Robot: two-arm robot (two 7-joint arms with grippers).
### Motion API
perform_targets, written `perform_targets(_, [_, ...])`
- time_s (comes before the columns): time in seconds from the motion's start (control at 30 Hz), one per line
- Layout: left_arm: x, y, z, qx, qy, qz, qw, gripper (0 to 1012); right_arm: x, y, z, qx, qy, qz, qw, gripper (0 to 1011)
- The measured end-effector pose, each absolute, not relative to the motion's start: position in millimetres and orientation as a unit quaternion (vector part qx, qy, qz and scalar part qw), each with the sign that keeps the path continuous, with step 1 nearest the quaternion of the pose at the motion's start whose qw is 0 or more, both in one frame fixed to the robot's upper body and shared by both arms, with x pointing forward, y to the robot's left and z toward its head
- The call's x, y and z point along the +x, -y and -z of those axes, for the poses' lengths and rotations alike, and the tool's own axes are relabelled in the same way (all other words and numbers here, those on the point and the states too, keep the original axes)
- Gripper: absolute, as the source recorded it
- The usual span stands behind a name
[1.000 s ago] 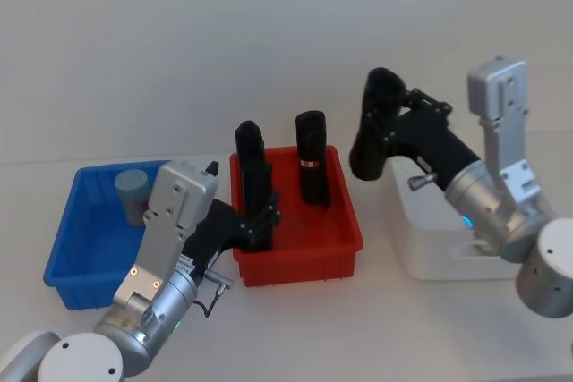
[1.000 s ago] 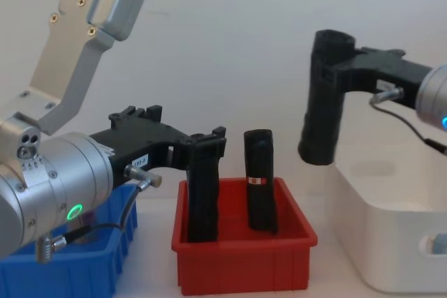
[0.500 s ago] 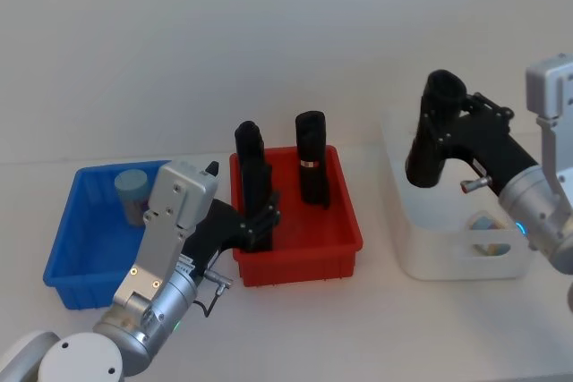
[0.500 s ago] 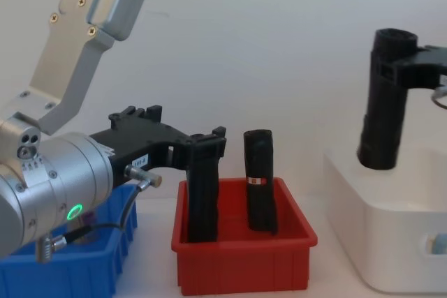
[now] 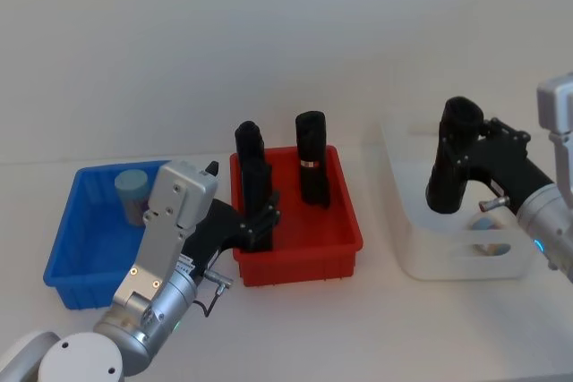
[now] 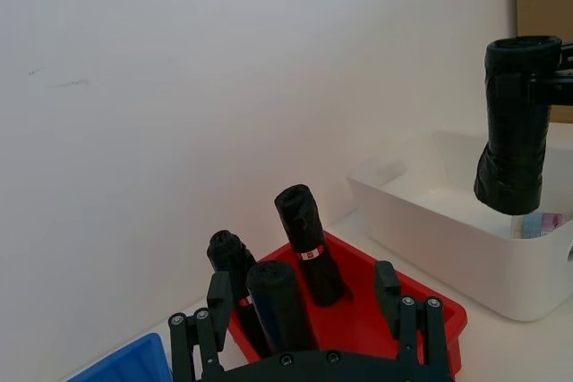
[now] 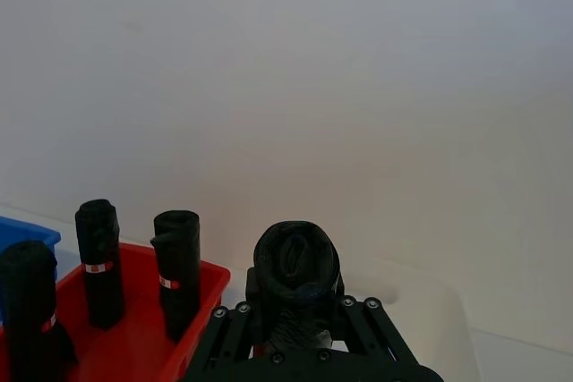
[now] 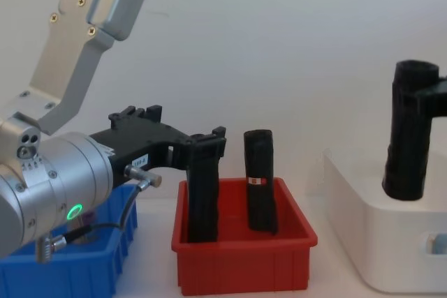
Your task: Pick the cotton swabs from the blue box and place them into the white box.
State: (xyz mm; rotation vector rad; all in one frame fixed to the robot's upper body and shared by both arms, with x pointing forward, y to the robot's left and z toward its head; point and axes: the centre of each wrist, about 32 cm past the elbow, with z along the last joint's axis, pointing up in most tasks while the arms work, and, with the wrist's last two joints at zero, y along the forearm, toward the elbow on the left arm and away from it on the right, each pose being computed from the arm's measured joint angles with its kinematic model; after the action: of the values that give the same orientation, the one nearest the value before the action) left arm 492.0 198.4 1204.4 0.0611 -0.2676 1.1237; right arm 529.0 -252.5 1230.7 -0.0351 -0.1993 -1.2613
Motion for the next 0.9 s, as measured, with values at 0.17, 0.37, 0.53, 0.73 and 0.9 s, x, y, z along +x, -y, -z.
perform_targets(0.17, [492, -198, -1204, 0.029, 0.126, -0.531, 0.837, 1004, 531, 255, -1223, -0.024, 0.083, 0.585, 0.806, 446])
perform_targets(0.37, [492, -198, -1204, 0.029, 0.126, -0.531, 0.837, 1004, 534, 256, -1216, -0.025, 0.079, 0.581, 0.810, 598])
perform_targets(0.53, [492, -198, -1204, 0.029, 0.127, -0.531, 0.837, 1004, 536, 256, -1213, -0.022, 0.079, 0.578, 0.812, 778])
perform_targets(0.73, [492, -198, -1204, 0.029, 0.126, -0.531, 0.837, 1004, 537, 256, -1212, -0.017, 0.082, 0.576, 0.813, 950])
perform_targets(0.9, [492, -198, -1204, 0.029, 0.126, -0.531, 0.837, 1004, 537, 257, -1211, -0.013, 0.086, 0.575, 0.813, 1001])
